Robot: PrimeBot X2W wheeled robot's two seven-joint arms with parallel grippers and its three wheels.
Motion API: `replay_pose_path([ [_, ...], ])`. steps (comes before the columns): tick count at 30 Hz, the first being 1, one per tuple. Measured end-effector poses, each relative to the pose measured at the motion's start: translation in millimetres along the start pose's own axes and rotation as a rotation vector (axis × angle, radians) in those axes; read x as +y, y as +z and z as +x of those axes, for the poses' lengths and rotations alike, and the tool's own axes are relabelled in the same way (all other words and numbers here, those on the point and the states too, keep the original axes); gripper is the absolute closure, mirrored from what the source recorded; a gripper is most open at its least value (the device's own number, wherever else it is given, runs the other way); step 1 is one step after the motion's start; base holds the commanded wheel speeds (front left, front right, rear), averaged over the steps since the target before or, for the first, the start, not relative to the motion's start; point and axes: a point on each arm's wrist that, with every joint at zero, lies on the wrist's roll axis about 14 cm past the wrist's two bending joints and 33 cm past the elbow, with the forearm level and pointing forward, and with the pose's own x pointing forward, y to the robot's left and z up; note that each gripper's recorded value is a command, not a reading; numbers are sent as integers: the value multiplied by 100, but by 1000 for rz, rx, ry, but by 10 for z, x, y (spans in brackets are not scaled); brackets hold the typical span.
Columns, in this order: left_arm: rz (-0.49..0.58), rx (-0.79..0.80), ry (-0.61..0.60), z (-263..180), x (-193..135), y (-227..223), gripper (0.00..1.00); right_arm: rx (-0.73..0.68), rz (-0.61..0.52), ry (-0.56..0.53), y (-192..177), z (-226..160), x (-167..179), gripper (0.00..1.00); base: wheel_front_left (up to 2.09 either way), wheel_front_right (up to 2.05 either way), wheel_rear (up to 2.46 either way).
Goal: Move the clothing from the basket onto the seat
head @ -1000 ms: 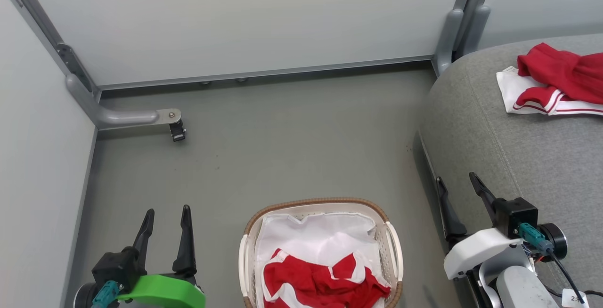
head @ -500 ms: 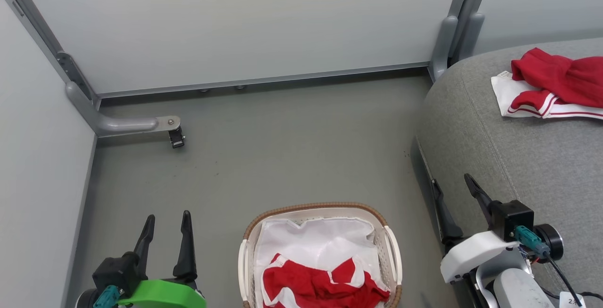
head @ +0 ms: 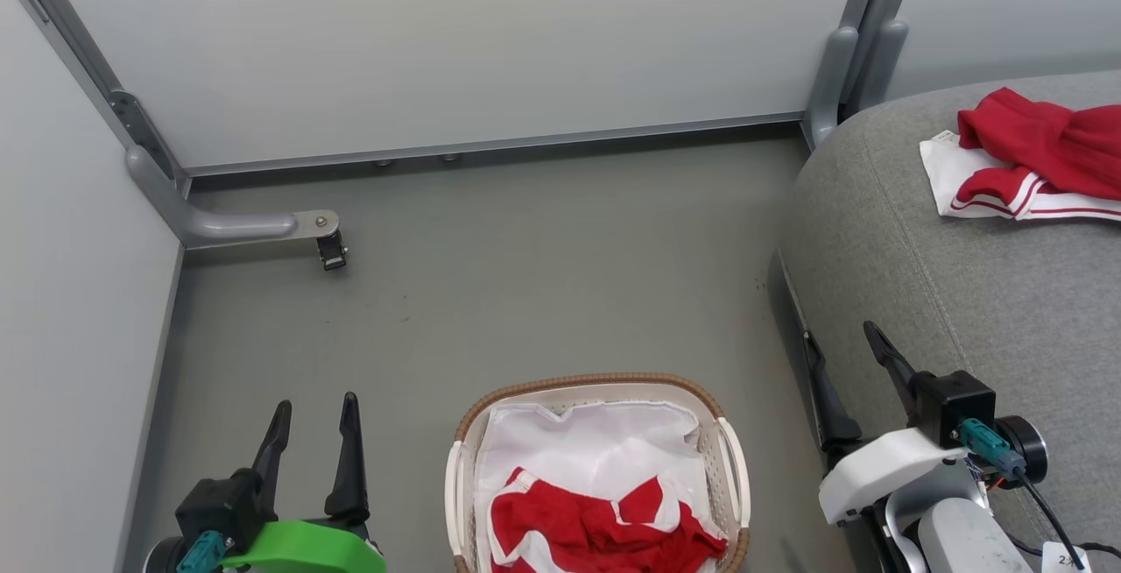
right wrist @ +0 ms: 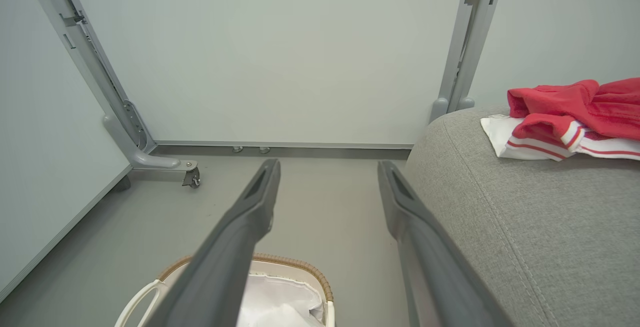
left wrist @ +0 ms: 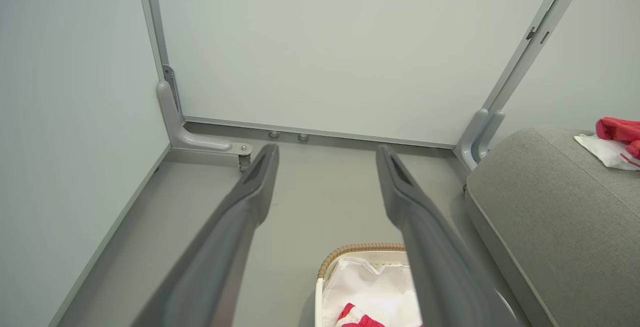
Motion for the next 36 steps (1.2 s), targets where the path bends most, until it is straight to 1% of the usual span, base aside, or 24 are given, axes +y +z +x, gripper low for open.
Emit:
replay_pose_path([
  [4, 1, 7, -5, 16, -12, -21, 0, 4, 3, -3, -18, 12, -12, 0, 0, 0, 0],
  [11, 33, 15, -57, 157, -144, -36, 0, -1, 4, -16, -15, 85, -70, 0, 0, 0, 0],
  [16, 68, 26, -139, 365, -373, -74, 0, -13, -5, -30, 5, 216, -150, 0, 0, 0, 0],
  [20, 108, 69, -251, 545, -675, -232, 0, -16, -14, -44, -17, 355, -230, 0, 0, 0, 0],
  [23, 134, 132, -351, 631, -907, -455, 0, -17, -27, -53, -52, 471, -296, 0, 0, 0, 0],
  [28, 197, 278, -496, 706, -1133, -969, 0, -23, -45, -77, -116, 687, -443, 0, 0, 0, 0],
  [31, 228, 377, -574, 710, -1224, -1312, 0, -32, -56, -96, -150, 809, -550, 0, 0, 0, 0],
  [36, 314, 567, -709, 640, -1306, -1940, 0, -42, -79, -119, -245, 1001, -702, 0, 0, 0, 0],
])
